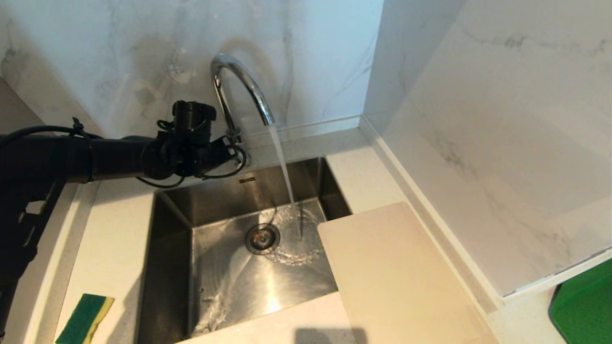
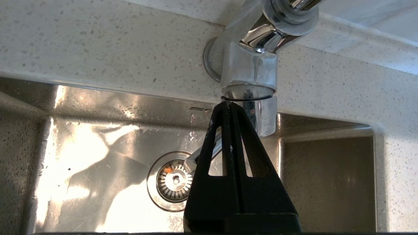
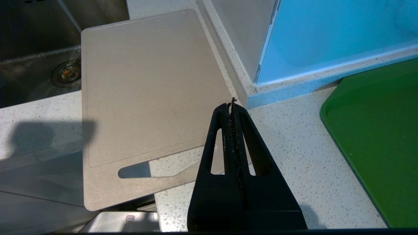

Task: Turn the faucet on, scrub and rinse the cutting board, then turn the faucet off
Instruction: Turn on the tap

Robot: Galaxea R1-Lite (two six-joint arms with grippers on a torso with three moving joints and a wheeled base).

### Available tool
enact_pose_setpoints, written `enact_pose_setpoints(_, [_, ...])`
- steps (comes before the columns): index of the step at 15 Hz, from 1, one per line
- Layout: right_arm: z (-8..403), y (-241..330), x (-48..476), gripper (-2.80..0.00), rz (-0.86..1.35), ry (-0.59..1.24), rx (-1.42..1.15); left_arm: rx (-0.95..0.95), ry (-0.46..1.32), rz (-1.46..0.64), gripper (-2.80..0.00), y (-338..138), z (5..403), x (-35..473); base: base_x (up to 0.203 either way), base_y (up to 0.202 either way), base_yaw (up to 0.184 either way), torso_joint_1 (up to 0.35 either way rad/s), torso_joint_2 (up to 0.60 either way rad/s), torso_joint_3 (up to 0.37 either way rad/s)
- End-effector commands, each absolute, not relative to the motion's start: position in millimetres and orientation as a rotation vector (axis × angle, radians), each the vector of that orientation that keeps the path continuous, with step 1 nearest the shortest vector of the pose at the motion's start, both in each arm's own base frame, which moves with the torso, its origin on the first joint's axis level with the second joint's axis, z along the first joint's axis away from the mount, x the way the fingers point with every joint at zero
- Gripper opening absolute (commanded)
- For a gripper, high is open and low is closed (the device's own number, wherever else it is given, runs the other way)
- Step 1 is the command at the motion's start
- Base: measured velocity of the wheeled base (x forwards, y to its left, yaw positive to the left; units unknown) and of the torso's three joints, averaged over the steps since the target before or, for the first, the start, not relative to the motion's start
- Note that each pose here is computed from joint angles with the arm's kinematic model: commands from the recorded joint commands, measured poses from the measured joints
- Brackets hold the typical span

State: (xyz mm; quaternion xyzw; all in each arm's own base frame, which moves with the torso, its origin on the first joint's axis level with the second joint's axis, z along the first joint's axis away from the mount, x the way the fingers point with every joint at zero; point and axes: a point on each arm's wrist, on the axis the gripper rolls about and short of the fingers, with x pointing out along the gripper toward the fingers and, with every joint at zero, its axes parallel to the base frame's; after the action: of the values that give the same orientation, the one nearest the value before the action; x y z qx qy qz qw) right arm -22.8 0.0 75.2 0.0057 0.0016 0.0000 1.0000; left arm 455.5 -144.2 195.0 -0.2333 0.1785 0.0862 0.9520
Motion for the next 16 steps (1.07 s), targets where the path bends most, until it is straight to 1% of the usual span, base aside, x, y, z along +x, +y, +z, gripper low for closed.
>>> enact_pose_setpoints(1, [75, 0, -23, -2.80, 0.000, 0.003, 0.011, -0.466, 0.398, 0.182, -2.80, -146, 186, 452, 0.000, 0.000, 0.000, 0.000, 0.00, 0.000])
enact_pose_setpoints(5, [75, 0, -23, -2.80, 0.000, 0.002, 0.012, -0.470, 0.392, 0.162, -2.80, -150, 194, 446, 0.000, 0.000, 0.000, 0.000, 0.00, 0.000])
enact_pose_setpoints(7, [75, 0, -23, -2.80, 0.000, 0.003, 0.012, -0.481, 0.367, 0.144, -2.80, -152, 208, 440, 0.000, 0.000, 0.000, 0.000, 0.00, 0.000])
enact_pose_setpoints(9, [75, 0, -23, -2.80, 0.000, 0.002, 0.011, -0.506, 0.325, 0.097, -2.80, -150, 236, 427, 0.000, 0.000, 0.000, 0.000, 0.00, 0.000])
enact_pose_setpoints(11, [75, 0, -23, -2.80, 0.000, 0.002, 0.012, -0.536, 0.276, 0.033, -2.80, -144, 277, 405, 0.000, 0.000, 0.000, 0.000, 0.00, 0.000])
enact_pose_setpoints(13, [75, 0, -23, -2.80, 0.000, 0.003, 0.012, -0.547, 0.241, -0.006, -2.80, -138, 310, 381, 0.000, 0.000, 0.000, 0.000, 0.00, 0.000])
enact_pose_setpoints(16, [75, 0, -23, -2.80, 0.000, 0.003, 0.012, -0.520, 0.211, -0.011, -2.80, -124, 335, 358, 0.000, 0.000, 0.000, 0.000, 0.00, 0.000])
